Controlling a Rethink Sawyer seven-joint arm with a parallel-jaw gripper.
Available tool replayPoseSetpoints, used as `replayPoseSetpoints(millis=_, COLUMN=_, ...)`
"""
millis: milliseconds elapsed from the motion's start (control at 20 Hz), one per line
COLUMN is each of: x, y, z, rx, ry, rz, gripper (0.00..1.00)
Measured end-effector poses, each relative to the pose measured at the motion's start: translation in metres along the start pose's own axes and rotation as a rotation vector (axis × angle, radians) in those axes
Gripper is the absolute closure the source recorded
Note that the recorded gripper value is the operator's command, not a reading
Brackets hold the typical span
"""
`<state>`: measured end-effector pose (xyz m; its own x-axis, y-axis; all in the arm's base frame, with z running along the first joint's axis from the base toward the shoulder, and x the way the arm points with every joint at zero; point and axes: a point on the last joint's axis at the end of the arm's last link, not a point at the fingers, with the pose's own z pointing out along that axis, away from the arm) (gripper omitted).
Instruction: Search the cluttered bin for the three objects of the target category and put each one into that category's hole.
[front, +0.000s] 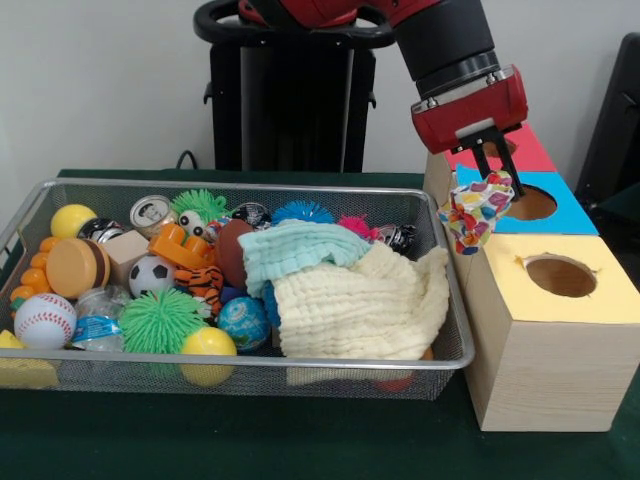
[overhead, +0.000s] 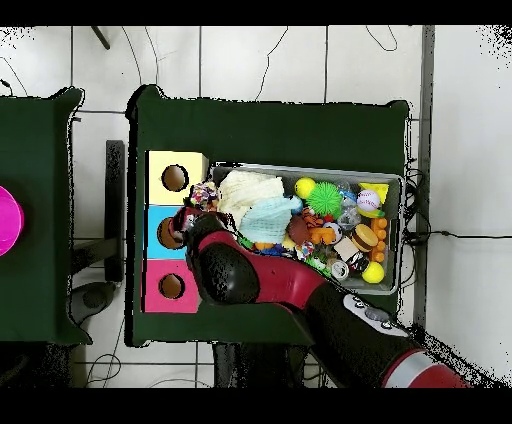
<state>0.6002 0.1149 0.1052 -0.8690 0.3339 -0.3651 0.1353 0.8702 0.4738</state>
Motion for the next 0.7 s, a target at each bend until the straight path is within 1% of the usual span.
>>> replayPoseSetpoints(millis=200, x=-0.001, y=-0.002, z=0.001, rx=0.008, ry=-0.003, rz=-0.001, gripper=1.00)
replayPoseSetpoints(millis=450, x=-0.002, y=-0.005, z=0.007, rx=0.036, ry=-0.007, rz=0.000, gripper=1.00)
replayPoseSetpoints(millis=700, x=-0.004, y=-0.003, z=0.016, rx=0.070, ry=-0.016, rz=-0.014, gripper=1.00)
